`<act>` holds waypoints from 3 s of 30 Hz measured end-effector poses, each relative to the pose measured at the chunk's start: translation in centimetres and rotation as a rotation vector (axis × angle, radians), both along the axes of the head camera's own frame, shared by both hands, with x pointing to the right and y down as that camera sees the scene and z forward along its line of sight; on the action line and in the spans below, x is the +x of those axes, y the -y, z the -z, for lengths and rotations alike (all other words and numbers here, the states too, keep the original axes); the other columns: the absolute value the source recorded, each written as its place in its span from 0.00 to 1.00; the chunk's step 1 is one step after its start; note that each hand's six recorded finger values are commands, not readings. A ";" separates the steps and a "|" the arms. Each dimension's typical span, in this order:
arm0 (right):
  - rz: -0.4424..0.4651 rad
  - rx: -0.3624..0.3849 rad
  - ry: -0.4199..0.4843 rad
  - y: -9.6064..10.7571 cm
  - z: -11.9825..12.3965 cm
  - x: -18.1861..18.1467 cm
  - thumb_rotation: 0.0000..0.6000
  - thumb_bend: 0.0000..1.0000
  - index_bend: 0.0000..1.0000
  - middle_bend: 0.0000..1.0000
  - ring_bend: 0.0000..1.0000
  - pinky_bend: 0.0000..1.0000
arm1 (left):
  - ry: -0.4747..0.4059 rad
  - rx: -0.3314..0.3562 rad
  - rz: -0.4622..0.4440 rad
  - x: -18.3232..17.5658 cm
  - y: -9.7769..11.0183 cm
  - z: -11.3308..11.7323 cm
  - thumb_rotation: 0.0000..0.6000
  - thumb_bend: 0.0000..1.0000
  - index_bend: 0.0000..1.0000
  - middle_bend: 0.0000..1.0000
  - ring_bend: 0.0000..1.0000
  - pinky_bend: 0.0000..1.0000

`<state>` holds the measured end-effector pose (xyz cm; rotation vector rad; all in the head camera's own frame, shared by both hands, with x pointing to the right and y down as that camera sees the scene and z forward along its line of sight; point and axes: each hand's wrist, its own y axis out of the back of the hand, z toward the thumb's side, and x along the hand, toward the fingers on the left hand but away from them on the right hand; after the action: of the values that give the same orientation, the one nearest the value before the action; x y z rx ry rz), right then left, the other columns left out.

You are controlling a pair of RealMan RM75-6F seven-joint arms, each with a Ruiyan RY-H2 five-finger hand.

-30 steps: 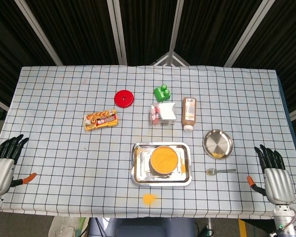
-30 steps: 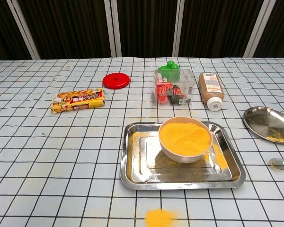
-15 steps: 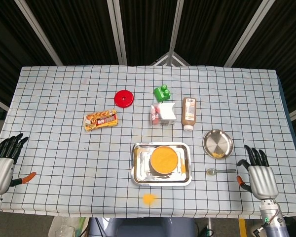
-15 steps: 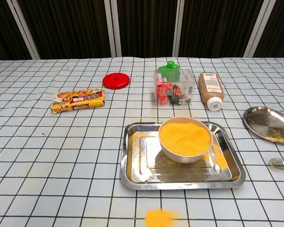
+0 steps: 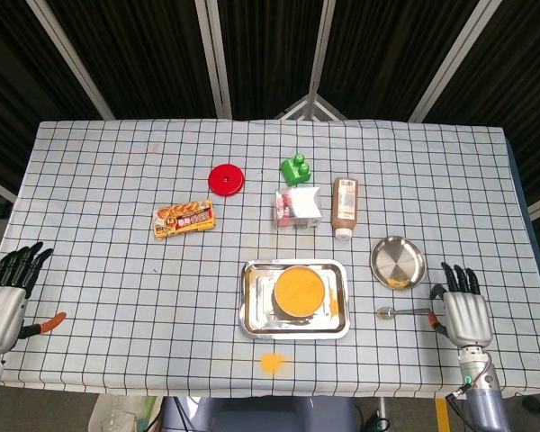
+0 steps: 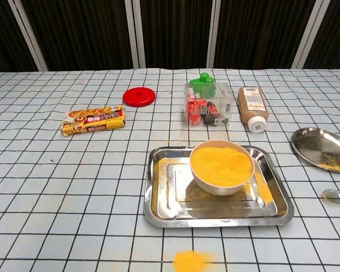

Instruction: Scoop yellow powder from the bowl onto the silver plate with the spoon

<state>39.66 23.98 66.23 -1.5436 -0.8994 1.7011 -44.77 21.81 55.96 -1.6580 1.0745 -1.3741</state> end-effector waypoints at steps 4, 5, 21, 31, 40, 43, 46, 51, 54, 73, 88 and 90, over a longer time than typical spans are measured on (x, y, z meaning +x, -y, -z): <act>0.011 -0.017 -0.016 -0.2 -0.9 0.0 1.00 0.35 0.50 0.10 0.00 0.00 | 0.001 0.000 0.002 0.0 0.0 0.0 1.00 0.00 0.00 0.00 0.00 0.00; 0.013 -0.021 -0.018 -0.3 -1.0 -0.1 1.00 0.35 0.50 0.10 0.00 0.00 | 0.001 -0.001 0.002 0.0 0.0 0.0 1.00 0.00 0.00 0.00 0.00 0.00; 0.032 -0.046 0.003 -0.5 -2.8 -1.4 1.00 0.42 0.50 0.10 0.00 0.00 | 0.011 -0.011 0.014 -0.1 0.0 -0.3 1.00 0.00 0.00 0.00 0.00 0.00; 0.022 -0.061 -0.026 -0.7 -3.1 -0.8 1.00 0.42 0.50 0.10 0.00 0.00 | 0.010 -0.012 0.019 -0.2 0.0 -0.2 1.00 0.00 0.00 0.00 0.00 0.00; 0.035 -0.071 -0.048 -1.2 -3.3 -0.7 1.00 0.42 0.50 0.10 0.00 0.00 | 0.007 -0.015 0.022 -0.2 0.0 -0.2 1.00 0.00 0.00 0.00 0.00 0.00; 0.038 -0.073 -0.050 -1.3 -3.4 -0.8 1.00 0.42 0.50 0.10 0.00 0.00 | 0.006 -0.016 0.022 -0.2 0.0 -0.2 1.00 0.00 0.00 0.00 0.00 0.00; 0.042 -0.074 -0.049 -1.3 -3.5 -0.8 1.00 0.42 0.50 0.10 0.00 0.00 | 0.006 -0.017 0.022 -0.2 0.0 -0.2 1.00 0.00 0.00 0.00 0.00 0.00; 0.050 -0.078 -0.055 -1.4 -3.7 -0.8 1.00 0.42 0.50 0.10 0.00 0.00 | 0.006 -0.018 0.022 -0.2 -0.1 -0.2 1.00 0.00 0.00 0.00 0.00 0.00; 0.055 -0.081 -0.059 -1.5 -3.8 -0.7 1.00 0.42 0.50 0.10 0.00 0.00 | 0.007 -0.018 0.023 -0.2 -0.1 -0.2 1.00 0.00 0.00 0.00 0.00 0.00; 0.067 -0.103 -0.073 -1.8 -4.4 -0.6 1.00 0.46 0.50 0.10 0.00 0.00 | 0.008 -0.024 0.027 -0.2 -0.1 -0.3 1.00 0.00 0.00 0.00 0.00 0.00; 0.072 -0.094 -0.066 -1.9 -4.1 -0.9 1.00 0.48 0.57 0.12 0.00 0.00 | 0.006 -0.025 0.028 -0.2 -0.1 -0.3 1.00 0.00 0.00 0.00 0.00 0.00; 0.070 -0.093 -0.065 -1.9 -4.1 -0.9 1.00 0.48 0.57 0.12 0.00 0.00 | 0.006 -0.025 0.029 -0.2 -0.1 -0.3 1.00 0.00 0.00 0.00 0.00 0.00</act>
<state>38.76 25.83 70.29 -1.5524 -0.7347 1.7535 -44.96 21.91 56.29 -1.6613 1.0852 -1.4159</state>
